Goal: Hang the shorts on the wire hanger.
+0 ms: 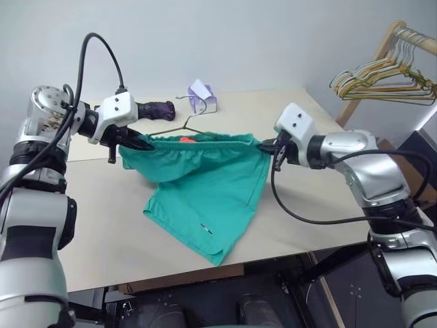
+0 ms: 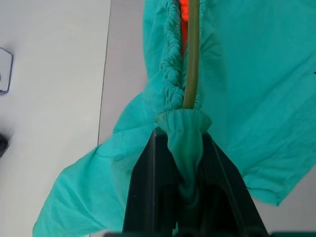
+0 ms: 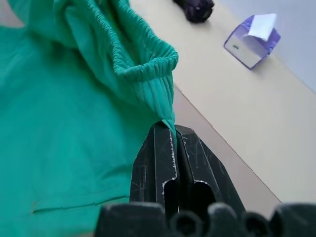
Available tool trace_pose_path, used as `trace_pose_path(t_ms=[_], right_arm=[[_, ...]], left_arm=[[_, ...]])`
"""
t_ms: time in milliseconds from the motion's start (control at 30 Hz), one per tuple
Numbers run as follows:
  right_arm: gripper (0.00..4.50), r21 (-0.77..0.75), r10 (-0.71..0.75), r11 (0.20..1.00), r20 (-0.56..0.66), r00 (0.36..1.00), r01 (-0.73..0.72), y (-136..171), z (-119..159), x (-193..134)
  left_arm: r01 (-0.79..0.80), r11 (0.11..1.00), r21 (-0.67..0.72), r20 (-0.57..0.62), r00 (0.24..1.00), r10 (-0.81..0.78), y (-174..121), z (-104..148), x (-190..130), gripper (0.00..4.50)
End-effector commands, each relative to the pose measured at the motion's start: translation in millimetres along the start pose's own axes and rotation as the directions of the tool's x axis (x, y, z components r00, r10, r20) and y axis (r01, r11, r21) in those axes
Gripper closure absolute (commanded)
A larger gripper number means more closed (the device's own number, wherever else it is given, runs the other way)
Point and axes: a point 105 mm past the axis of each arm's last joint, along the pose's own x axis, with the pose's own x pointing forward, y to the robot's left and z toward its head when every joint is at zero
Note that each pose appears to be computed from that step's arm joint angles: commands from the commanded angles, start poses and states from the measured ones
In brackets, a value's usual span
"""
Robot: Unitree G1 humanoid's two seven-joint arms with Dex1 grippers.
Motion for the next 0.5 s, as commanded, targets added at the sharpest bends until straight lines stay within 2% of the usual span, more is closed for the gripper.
trace_pose_path(t_ms=[33, 133, 200, 267, 500], right_arm=[[4.45, -0.130, -0.017, 0.991, 0.031, 0.999, 0.021, -8, 43, -9], [4.45, -0.171, -0.008, 0.985, 0.044, 0.999, 0.015, -9, 63, -10], [4.45, -0.176, -0.014, 0.984, 0.054, 0.998, 0.023, -13, 78, -13], [4.45, -0.205, -0.005, 0.979, 0.056, 0.998, 0.016, -13, 86, -14], [4.45, -0.339, 0.008, 0.941, -0.021, 1.000, -0.014, -4, 77, 1]], left_arm=[[-0.034, 0.999, 0.016, 0.112, 0.993, 0.032, 8, 25, -11, 4.39], [0.001, 0.999, 0.037, 0.113, 0.994, -0.006, 4, 31, -10, 4.39], [0.010, 0.997, 0.083, 0.035, 0.999, -0.013, 1, 22, -6, 4.39], [0.008, 0.996, 0.084, 0.029, 1.000, -0.010, 0, 19, -3, 4.39], [-0.012, 0.998, 0.063, 0.097, 0.995, 0.006, 1, 26, 1, 4.39]])
